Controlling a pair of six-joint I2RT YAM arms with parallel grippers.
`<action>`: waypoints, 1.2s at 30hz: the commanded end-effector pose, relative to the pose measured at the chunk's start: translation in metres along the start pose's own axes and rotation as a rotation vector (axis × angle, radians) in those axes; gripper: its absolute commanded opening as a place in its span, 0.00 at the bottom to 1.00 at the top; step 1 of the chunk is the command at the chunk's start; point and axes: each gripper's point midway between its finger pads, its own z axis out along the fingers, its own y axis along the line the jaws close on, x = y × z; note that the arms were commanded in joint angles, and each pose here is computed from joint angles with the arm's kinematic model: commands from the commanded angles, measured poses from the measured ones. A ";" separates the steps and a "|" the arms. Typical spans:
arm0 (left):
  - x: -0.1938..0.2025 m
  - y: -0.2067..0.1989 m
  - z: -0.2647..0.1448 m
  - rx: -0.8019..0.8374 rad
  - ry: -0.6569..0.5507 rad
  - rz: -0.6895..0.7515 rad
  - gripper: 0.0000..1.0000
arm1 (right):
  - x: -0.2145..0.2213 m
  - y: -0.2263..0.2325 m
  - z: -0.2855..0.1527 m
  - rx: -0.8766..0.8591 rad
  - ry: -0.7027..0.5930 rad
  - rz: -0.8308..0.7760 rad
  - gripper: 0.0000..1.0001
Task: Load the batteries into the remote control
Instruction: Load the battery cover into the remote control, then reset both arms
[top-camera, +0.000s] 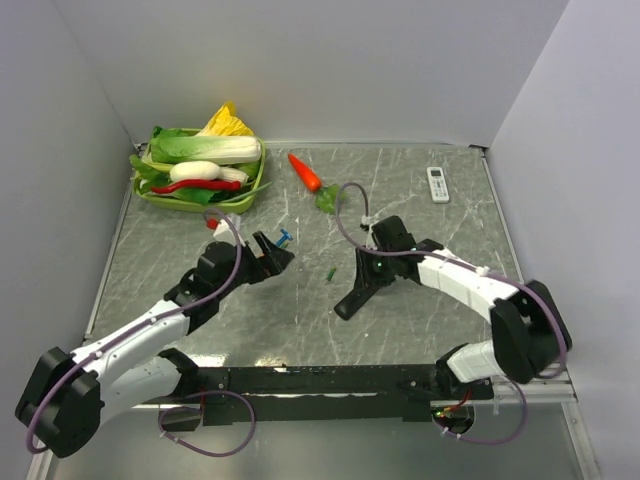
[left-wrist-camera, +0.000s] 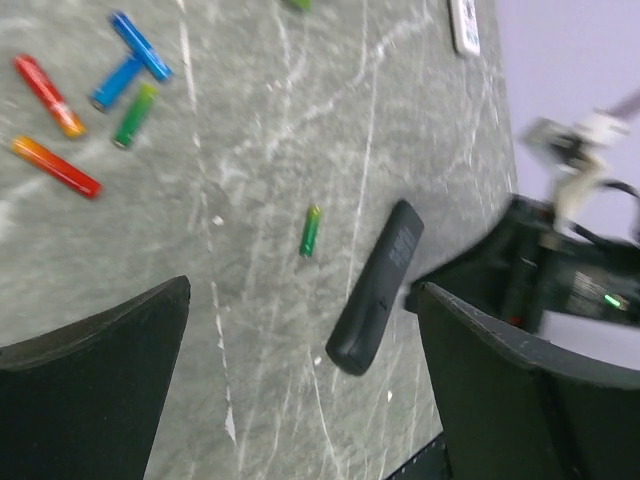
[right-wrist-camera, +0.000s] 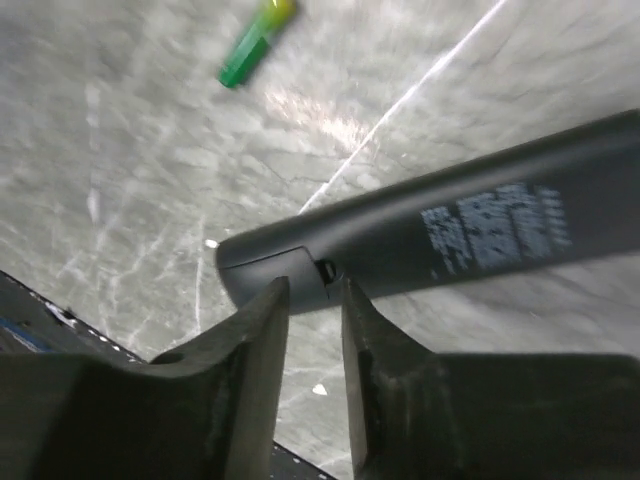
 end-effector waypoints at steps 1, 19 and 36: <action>-0.044 -0.014 -0.008 0.007 -0.083 -0.014 0.99 | -0.082 0.012 -0.066 0.052 -0.316 -0.049 0.45; -0.270 -0.041 -0.216 -0.356 -0.865 0.107 0.99 | -0.117 -0.045 -0.354 0.472 -1.268 0.147 1.00; -0.286 -0.065 -0.301 -0.210 -1.190 0.080 0.99 | -0.100 -0.039 -0.393 0.430 -1.454 0.122 1.00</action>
